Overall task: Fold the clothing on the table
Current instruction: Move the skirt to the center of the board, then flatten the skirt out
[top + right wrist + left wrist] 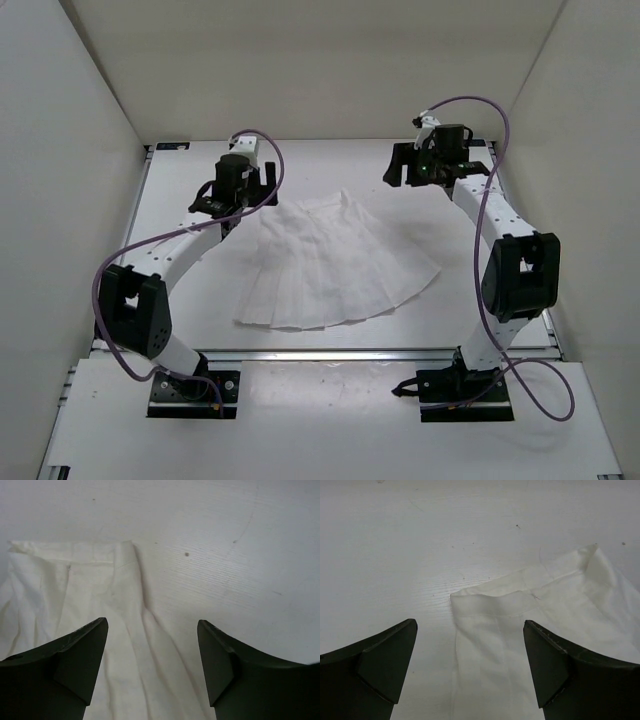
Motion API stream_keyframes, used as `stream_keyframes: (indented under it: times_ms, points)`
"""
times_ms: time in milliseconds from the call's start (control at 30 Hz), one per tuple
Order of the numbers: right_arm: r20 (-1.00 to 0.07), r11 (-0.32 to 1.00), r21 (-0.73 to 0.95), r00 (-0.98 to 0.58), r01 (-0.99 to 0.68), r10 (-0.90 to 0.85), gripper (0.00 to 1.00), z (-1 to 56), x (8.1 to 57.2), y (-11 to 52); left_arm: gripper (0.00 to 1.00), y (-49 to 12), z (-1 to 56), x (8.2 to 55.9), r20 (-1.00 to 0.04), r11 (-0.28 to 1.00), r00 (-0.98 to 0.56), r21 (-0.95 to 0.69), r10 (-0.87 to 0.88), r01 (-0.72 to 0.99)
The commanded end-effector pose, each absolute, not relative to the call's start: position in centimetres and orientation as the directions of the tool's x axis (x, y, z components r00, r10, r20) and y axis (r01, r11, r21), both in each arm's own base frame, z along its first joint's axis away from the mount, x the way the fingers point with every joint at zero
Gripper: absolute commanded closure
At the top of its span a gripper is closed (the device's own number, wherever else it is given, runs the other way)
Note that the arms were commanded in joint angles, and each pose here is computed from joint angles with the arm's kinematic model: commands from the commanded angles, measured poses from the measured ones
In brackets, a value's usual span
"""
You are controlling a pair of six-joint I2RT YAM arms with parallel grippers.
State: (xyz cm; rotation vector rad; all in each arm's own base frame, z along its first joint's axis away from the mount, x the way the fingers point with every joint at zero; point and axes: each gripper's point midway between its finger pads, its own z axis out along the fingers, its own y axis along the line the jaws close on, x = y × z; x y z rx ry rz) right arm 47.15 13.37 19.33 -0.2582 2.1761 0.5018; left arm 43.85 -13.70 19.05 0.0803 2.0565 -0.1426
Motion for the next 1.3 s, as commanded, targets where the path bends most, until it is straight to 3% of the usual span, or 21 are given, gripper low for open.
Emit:
stream_keyframes:
  times_ms: [0, 133, 400, 533, 600, 767, 900, 1000, 1267]
  points:
    - [-0.751, 0.882, 0.279, -0.658, -0.379, -0.046, 0.31, 15.0, 47.6, 12.8, 0.03, -13.3, 16.5, 43.5, -0.856, 0.987, -0.515, -0.126, -0.057, 0.099]
    - [-0.720, 0.853, 0.297, -0.687, -0.430, -0.095, 0.40, 13.0, 46.9, 14.4, 0.09, -14.4, 13.0, 42.5, -0.790, 0.979, -0.607, -0.181, -0.086, 0.097]
    - [-0.614, 0.833, 0.342, -0.774, -0.436, -0.153, 0.48, 9.1, 44.8, 15.4, 0.16, -15.4, 7.3, 38.9, -0.629, 0.970, -0.768, -0.240, -0.120, 0.045]
    - [-0.536, 0.858, 0.316, -0.822, -0.405, -0.191, 0.58, 6.9, 43.1, 15.1, 0.20, -14.6, 6.6, 37.8, -0.598, 0.968, -0.788, -0.251, -0.147, 0.010]
    - [-0.495, 0.880, 0.275, -0.842, -0.388, -0.216, 0.67, 6.0, 42.4, 14.9, 0.22, -14.3, 6.1, 37.1, -0.574, 0.968, -0.802, -0.250, -0.162, -0.017]
    - [-0.401, 0.903, 0.259, -0.888, -0.344, -0.223, 0.78, 4.4, 40.3, 14.6, 0.27, -14.4, 5.9, 35.4, -0.533, 0.973, -0.833, -0.232, -0.146, -0.023]
    - [-0.379, 0.910, 0.247, -0.898, -0.332, -0.225, 0.84, 4.1, 39.0, 14.5, 0.52, -14.1, 5.2, 34.1, -0.513, 0.978, -0.848, -0.206, -0.134, -0.030]
    - [-0.354, 0.923, 0.249, -0.915, -0.293, -0.195, 0.94, 3.4, 37.6, 14.5, 0.73, -13.5, 5.0, 33.5, -0.506, 0.979, -0.850, -0.201, -0.144, -0.046]
    - [-0.263, 0.954, 0.214, -0.953, -0.211, -0.151, 1.00, 1.5, 32.4, 13.0, 0.79, -12.9, 5.1, 32.9, -0.518, 0.981, -0.845, -0.187, -0.137, -0.044]
